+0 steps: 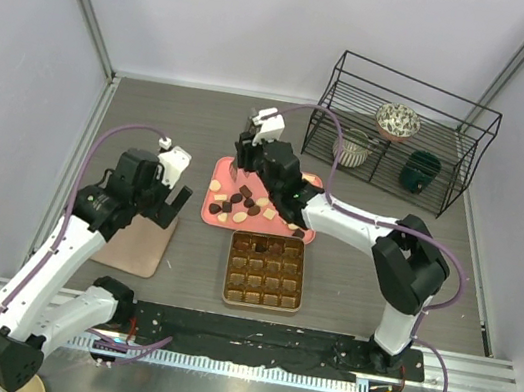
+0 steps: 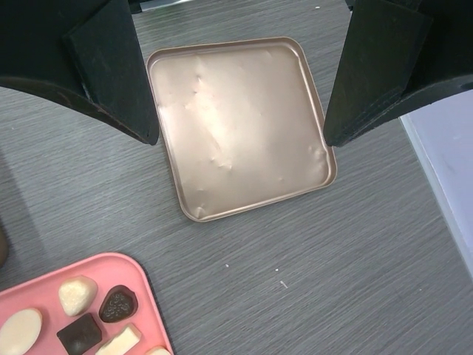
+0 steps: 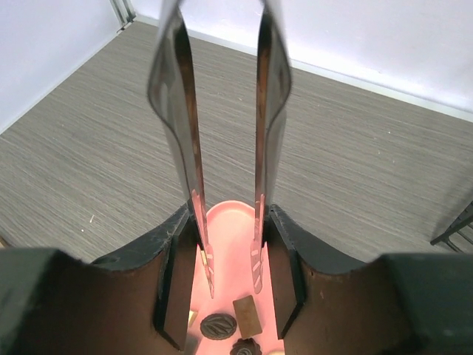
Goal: Pack the chocolate
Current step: Pick up the fake chocolate from the plate.
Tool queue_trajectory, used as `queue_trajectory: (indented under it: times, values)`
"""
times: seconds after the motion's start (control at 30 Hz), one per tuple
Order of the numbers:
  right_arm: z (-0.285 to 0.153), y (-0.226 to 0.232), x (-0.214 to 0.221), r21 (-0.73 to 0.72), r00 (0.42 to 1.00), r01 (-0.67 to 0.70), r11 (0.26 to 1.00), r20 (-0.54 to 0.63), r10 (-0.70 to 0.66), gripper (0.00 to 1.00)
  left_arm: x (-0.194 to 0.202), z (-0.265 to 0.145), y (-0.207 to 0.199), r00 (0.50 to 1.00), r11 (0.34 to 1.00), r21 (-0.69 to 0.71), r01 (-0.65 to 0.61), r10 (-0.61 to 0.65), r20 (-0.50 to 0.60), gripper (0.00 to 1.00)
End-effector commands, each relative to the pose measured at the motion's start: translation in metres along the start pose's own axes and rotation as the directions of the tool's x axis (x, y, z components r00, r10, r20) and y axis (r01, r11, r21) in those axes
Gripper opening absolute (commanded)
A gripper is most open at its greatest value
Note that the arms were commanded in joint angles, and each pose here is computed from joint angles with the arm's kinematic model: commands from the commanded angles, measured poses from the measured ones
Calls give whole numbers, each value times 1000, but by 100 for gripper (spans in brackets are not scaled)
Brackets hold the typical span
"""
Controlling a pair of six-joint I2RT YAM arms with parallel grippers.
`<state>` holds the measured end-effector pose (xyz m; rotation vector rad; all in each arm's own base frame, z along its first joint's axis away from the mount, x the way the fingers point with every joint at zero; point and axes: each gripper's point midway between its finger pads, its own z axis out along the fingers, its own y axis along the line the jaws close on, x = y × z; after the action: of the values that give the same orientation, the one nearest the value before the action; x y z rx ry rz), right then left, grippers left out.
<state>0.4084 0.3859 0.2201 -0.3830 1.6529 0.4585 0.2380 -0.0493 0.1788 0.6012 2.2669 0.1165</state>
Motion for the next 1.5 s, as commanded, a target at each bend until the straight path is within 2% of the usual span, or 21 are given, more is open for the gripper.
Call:
queue_trajectory:
  times: [0.0, 0.8, 1.23, 1.47]
  values:
    - [1, 2, -18, 16, 995, -46, 999, 86, 44, 45, -9, -2, 7, 999, 1000, -31, -2, 4, 48, 100]
    - [3, -10, 20, 65, 999, -8, 998, 44, 5, 47, -9, -7, 5, 998, 1000, -17, -23, 24, 58, 100]
    - [-14, -20, 35, 88, 1000, -1, 996, 6, 0, 47, -8, -9, 5, 998, 999, -15, -28, 29, 56, 100]
    - [-17, -23, 32, 100, 1000, 9, 995, 4, -10, 40, -8, -9, 4, 998, 1000, -10, -24, 24, 57, 100]
